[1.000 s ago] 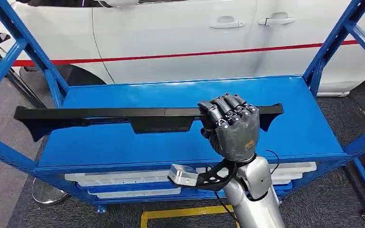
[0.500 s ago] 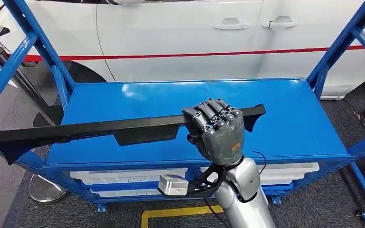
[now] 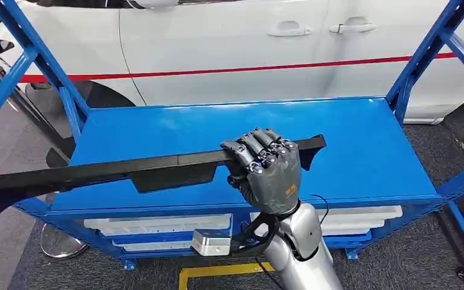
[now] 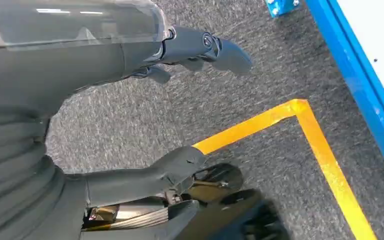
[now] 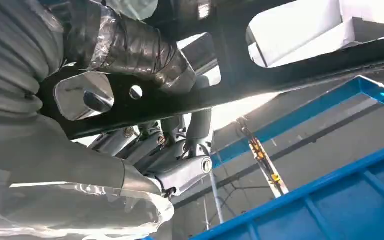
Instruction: Take the parts from the cabinet and place them on the table.
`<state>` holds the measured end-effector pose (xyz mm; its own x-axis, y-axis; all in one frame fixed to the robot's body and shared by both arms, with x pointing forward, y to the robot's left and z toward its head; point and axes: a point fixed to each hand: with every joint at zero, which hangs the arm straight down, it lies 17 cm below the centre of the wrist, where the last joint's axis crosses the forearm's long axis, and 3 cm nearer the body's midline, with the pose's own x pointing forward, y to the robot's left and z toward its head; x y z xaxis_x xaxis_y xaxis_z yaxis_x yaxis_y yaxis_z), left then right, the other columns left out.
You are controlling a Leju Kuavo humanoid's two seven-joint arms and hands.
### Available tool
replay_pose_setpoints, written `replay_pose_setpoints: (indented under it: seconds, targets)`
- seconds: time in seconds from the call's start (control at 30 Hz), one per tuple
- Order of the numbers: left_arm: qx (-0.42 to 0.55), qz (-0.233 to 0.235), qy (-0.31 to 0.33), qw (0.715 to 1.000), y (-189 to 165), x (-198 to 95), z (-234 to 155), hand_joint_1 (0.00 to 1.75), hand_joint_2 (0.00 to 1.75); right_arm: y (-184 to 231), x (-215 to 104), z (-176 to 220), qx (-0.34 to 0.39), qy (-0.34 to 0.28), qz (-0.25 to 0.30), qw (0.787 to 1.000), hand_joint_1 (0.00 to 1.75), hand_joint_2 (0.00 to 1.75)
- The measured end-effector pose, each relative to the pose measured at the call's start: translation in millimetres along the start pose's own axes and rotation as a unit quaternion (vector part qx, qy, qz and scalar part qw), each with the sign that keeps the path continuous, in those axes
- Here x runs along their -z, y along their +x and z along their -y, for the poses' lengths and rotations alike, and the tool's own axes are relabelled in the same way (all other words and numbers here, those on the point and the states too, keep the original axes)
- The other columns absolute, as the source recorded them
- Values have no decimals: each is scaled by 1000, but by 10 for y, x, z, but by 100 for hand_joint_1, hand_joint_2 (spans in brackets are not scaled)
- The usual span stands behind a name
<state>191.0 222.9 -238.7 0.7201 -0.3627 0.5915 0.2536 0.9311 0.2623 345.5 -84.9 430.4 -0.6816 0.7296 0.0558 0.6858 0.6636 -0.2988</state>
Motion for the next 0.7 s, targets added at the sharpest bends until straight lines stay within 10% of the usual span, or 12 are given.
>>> replay_pose_setpoints:
  seconds: [0.7]
  targets:
    - [9, -27, -12, 1000, -34, -4, 104, 0, 175, 41, 150, 79, 28, -26, -7, 999, 175, 175]
